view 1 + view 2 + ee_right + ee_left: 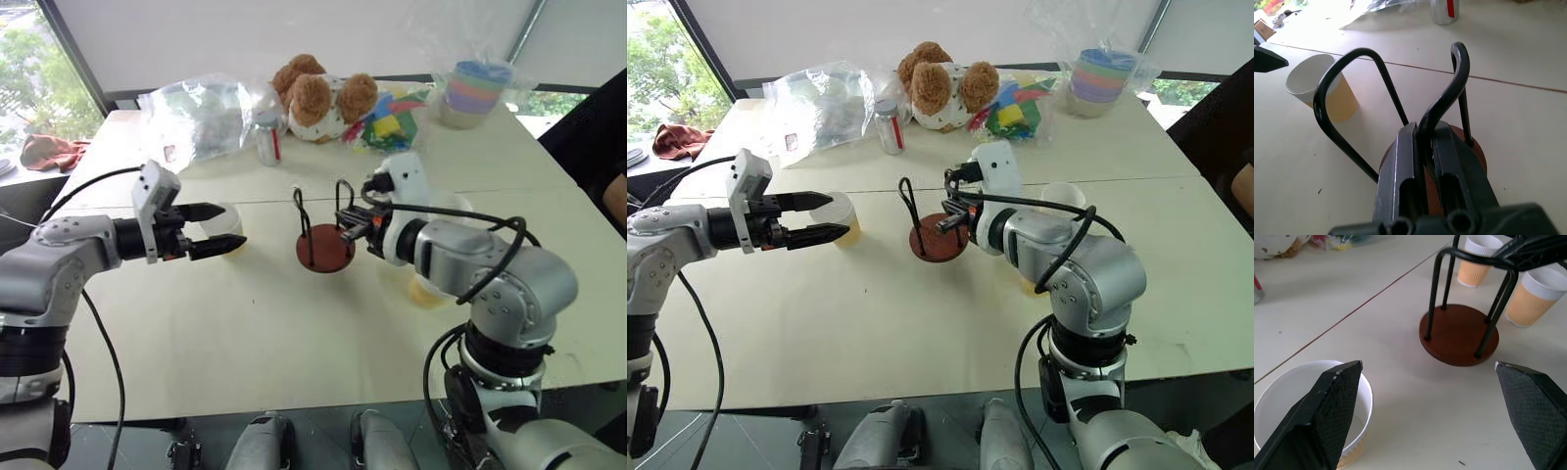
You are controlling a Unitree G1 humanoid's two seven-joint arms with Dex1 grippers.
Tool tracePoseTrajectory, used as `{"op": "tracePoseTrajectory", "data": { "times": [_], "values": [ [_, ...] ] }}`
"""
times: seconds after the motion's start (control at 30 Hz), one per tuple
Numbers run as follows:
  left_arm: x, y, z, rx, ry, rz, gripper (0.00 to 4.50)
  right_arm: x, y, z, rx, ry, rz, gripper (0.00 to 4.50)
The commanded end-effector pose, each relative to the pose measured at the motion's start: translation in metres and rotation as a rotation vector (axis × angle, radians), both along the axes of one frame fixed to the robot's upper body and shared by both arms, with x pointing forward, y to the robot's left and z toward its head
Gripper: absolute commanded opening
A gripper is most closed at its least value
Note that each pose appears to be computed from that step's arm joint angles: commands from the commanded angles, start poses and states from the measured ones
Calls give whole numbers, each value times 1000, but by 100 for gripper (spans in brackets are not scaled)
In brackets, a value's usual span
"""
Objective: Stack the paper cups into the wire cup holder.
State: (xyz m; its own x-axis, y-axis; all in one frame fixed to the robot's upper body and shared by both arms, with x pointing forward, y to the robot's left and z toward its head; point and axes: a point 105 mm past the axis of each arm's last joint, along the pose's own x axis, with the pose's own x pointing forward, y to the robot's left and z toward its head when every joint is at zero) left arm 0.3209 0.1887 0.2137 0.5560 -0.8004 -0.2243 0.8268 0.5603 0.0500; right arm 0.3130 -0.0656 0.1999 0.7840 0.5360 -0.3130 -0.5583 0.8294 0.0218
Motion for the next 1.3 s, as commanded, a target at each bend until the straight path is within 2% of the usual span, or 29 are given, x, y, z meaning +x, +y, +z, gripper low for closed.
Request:
{"op": "tracePoseTrajectory", "data": {
  "times": [0.03,0.07,0.17,0.37,0.6,0.73,0.8,0.87,0.93,1.0,1.17,1.3],
  "values": [
    [0,-4,12,7,-53,-23,450,-1,-1,4,25,-30,-36,3],
    [0,-4,12,7,-53,-24,450,-1,-1,0,30,-20,-47,3],
    [1,-4,12,6,-53,-24,450,-3,-2,-7,33,-1,-63,110],
    [4,-6,12,6,-52,-35,450,-3,-12,1,19,-21,-59,414],
    [11,-11,16,-3,-48,-81,450,-34,-31,5,-76,-41,154,414],
    [14,-22,16,-7,-41,-138,450,-63,-62,13,-240,27,320,414],
    [12,-27,14,-10,-26,-177,450,-68,-76,20,-302,47,325,414],
    [2,-33,5,63,-5,-243,450,-74,-94,22,-379,83,324,414],
    [-10,-40,-4,144,8,-312,450,-75,-110,22,-468,108,309,414],
    [-21,-47,-3,162,15,-365,450,-72,-117,21,-497,110,311,414],
    [-37,-58,-1,209,1,-429,450,-62,-124,12,-520,112,336,414],
    [-46,-66,6,195,-12,-456,450,-56,-126,0,-516,131,360,414]
  ]
}}
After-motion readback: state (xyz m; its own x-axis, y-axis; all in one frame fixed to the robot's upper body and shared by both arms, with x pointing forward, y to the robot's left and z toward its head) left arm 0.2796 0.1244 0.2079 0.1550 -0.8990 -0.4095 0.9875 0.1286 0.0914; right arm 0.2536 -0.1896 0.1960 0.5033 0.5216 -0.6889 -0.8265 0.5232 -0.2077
